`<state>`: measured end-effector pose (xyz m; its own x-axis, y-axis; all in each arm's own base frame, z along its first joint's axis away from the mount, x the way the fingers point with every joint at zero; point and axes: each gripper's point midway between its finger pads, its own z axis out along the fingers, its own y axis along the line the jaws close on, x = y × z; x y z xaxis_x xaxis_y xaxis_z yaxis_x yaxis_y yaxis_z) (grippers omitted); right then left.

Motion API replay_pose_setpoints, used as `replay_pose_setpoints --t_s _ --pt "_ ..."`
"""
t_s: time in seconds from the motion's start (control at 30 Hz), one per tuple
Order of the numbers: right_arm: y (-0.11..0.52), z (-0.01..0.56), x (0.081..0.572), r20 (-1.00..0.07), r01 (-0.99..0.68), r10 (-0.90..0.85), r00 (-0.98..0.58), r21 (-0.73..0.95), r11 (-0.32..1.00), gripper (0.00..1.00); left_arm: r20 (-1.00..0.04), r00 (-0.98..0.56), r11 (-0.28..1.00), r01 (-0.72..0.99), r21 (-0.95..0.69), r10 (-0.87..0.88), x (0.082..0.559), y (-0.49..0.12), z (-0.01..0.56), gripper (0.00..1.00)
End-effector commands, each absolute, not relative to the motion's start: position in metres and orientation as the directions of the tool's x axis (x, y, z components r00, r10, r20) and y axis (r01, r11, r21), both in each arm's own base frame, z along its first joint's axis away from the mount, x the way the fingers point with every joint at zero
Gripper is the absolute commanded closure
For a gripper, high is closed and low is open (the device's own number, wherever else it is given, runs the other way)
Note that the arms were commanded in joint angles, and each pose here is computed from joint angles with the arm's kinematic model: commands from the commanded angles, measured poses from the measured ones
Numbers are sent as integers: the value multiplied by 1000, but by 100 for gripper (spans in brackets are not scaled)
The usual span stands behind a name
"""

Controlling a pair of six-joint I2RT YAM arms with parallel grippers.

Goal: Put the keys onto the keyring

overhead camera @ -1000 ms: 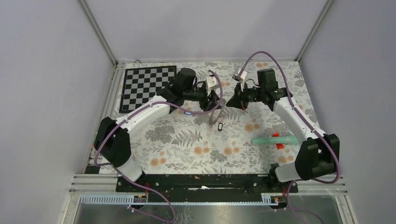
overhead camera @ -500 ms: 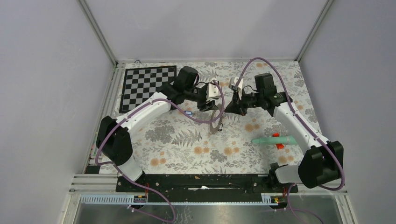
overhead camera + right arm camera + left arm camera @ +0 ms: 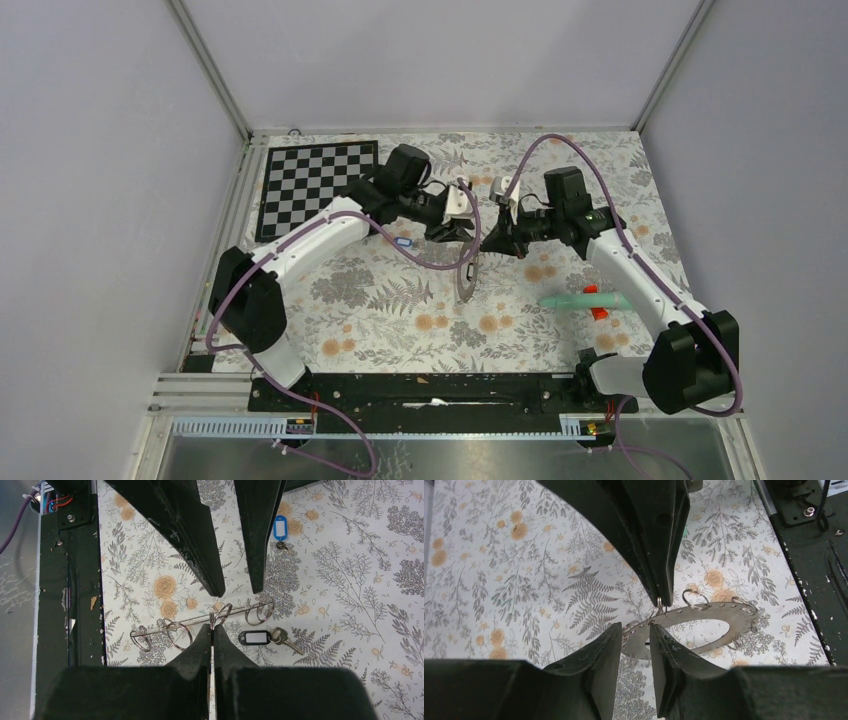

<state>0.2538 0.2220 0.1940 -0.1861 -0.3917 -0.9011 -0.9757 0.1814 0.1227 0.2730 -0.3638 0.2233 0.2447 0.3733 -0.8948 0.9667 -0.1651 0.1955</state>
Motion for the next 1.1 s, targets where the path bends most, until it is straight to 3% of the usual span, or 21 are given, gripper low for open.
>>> replay_pose_setpoints --t_s 0.0,0.73,1.07 --pt "229 215 248 -933 -989 -345 -102 59 133 100 -906 307 -247 939 238 292 262 -381 244 66" --pt "226 212 245 -931 -990 -353 -92 46 136 100 -873 358 -291 919 266 331 262 -380 219 74" --pt "225 210 245 -929 -989 -358 -94 45 142 100 -882 346 -297 921 253 320 263 -384 220 83"
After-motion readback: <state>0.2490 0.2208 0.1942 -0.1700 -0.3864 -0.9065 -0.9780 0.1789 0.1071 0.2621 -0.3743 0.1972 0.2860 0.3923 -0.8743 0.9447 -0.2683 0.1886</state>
